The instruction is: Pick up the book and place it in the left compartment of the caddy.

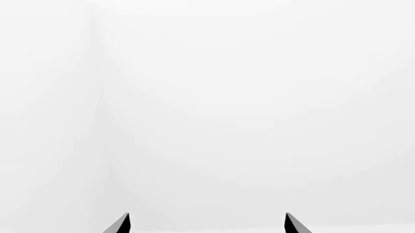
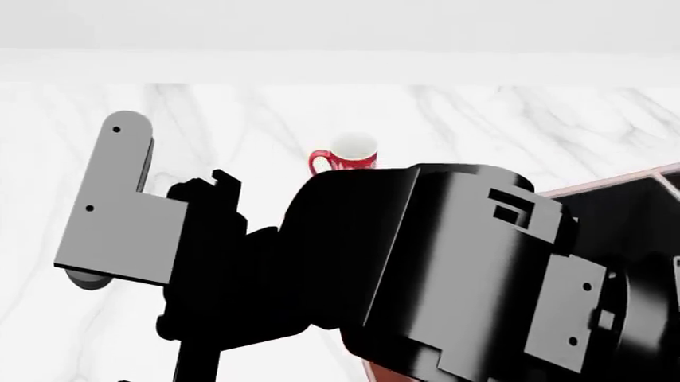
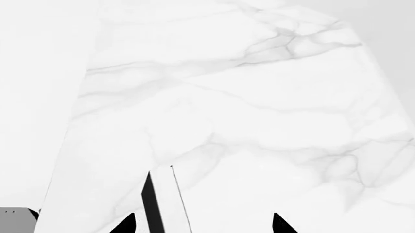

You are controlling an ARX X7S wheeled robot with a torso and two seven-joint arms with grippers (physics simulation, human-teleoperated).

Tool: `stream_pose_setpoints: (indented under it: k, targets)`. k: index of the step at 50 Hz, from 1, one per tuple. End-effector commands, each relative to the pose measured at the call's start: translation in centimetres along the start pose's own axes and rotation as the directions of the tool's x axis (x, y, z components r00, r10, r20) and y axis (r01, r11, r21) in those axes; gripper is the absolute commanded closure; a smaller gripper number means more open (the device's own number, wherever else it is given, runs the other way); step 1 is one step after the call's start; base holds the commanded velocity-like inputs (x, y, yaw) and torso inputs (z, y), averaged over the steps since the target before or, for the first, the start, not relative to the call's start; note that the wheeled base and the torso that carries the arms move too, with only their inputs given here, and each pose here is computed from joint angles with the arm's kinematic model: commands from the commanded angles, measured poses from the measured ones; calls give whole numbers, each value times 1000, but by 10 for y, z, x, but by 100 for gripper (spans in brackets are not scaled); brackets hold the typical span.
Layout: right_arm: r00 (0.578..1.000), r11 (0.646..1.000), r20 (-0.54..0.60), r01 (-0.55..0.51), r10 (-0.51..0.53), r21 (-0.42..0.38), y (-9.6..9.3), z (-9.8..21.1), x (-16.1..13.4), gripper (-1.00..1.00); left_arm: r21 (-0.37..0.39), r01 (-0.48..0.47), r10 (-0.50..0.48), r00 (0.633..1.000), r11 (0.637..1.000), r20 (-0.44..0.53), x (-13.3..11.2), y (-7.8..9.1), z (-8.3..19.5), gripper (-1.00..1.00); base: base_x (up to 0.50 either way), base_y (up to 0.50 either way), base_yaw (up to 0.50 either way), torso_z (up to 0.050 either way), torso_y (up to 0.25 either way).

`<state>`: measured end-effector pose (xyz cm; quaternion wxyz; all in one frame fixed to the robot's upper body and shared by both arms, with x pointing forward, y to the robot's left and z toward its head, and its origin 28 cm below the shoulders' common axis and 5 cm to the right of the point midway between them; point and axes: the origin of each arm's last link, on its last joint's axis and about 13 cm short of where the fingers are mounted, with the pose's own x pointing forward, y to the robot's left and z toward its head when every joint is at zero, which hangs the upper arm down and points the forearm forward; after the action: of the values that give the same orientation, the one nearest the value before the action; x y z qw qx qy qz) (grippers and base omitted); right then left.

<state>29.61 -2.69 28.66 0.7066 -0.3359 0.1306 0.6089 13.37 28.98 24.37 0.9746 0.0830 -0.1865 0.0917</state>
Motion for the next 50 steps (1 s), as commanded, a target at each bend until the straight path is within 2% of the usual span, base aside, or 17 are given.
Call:
stream_pose_setpoints:
  k: [1,50]
  targets:
    - [1000,1000,-4,-7,7,3,2,-4,7,-100,0,0,0,1000,1000,2,0,0,0,-100,0,0,0,0,0]
    - [998,996,-21,-57,59,63,12,-33,44,-100,-4,5,-5,1000,1000,8,-2,0,2,-100,0,0,0,0,0]
